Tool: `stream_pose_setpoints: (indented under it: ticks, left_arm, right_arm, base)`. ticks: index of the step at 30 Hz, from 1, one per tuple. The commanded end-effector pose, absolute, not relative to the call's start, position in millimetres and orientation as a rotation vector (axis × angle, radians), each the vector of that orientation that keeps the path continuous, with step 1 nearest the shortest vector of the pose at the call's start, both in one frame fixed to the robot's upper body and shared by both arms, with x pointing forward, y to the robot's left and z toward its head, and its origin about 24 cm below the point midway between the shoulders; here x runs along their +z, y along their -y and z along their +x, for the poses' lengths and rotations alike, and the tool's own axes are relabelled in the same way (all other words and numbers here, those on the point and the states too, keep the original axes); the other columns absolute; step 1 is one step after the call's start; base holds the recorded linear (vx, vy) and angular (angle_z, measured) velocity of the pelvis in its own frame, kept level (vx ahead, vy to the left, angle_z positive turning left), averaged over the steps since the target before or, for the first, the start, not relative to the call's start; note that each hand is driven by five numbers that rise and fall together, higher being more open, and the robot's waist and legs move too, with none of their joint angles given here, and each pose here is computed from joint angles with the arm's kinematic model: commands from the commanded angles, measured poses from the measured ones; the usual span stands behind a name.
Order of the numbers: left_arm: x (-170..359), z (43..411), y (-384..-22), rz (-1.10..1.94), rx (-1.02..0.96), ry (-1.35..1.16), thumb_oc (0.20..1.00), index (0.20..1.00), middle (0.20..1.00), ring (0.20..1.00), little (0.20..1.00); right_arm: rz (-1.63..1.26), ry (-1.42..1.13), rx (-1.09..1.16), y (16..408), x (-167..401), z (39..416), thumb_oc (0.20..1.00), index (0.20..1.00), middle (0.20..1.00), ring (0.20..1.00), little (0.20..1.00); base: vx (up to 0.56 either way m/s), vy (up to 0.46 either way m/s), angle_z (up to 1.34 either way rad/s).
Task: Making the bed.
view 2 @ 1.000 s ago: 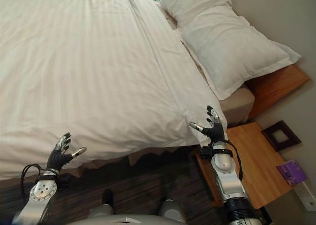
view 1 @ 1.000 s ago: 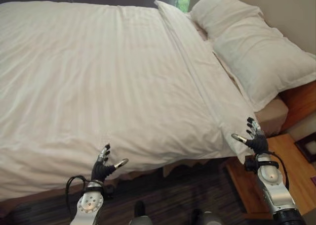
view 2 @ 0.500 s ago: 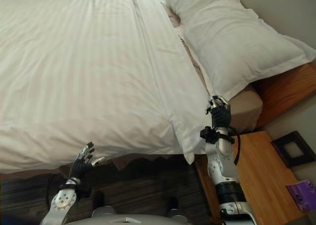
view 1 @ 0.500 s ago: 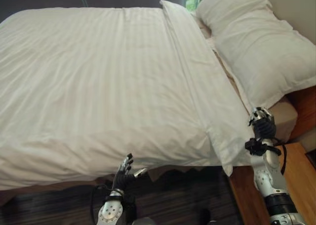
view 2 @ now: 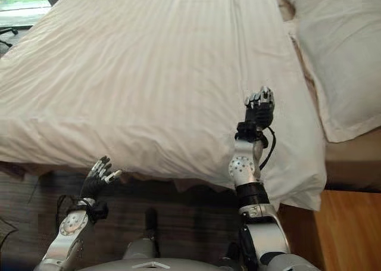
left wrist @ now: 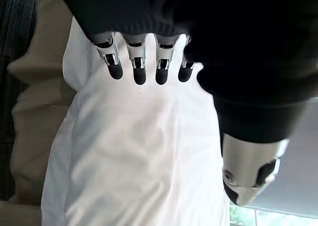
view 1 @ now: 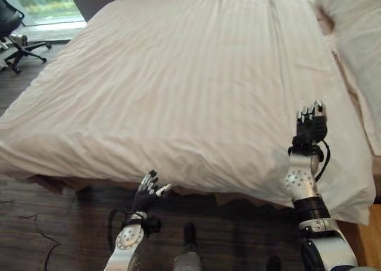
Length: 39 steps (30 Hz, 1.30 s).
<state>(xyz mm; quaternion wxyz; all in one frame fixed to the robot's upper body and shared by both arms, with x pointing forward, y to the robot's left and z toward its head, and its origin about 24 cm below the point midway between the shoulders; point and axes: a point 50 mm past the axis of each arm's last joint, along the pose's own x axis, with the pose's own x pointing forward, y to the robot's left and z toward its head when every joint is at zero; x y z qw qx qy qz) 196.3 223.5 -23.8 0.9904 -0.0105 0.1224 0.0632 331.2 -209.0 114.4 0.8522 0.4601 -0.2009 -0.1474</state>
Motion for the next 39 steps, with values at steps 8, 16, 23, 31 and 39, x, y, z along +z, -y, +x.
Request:
stream_pose_setpoints:
  ticks: [8, 16, 23, 31, 39]
  left_arm:
    - [20, 244, -239, -0.06, 0.14, -0.017, 1.0, 1.0, 1.0, 1.0, 1.0]
    - [9, 248, -249, -0.099, 0.202, -0.065, 1.0, 1.0, 1.0, 1.0, 1.0]
    - [10, 271, -229, -0.196, 0.192, -0.073, 1.0, 1.0, 1.0, 1.0, 1.0]
    - [-1, 271, -232, -0.181, 0.185, -0.146, 1.0, 1.0, 1.0, 1.0, 1.0]
    - [-27, 246, -232, -0.147, 0.2, -0.251, 1.0, 1.0, 1.0, 1.0, 1.0]
  right_arm:
    - [0.873, 0.831, -0.342, 264, 229, 339, 0.2, 0.2, 0.2, 0.2, 0.2]
    - [0.881, 0.653, -0.393, 268, 197, 358, 0.2, 0.2, 0.2, 0.2, 0.2]
    - [0.999, 0.155, -0.692, 258, 11, 292, 0.2, 0.2, 0.2, 0.2, 0.2]
    - [0.788, -0.193, -0.852, 290, -59, 224, 0.2, 0.2, 0.2, 0.2, 0.2]
    - [0.318, -0.271, -0.553, 285, -40, 228, 1.0, 1.0, 1.0, 1.0, 1.0]
  base:
    - [-0.08, -0.059, -0.17]
    - [-0.05, -0.023, -0.22]
    - [-0.05, -0.043, -0.08]
    - [0.0, 0.154, 0.16]
    - [-0.01, 0.096, -0.04]
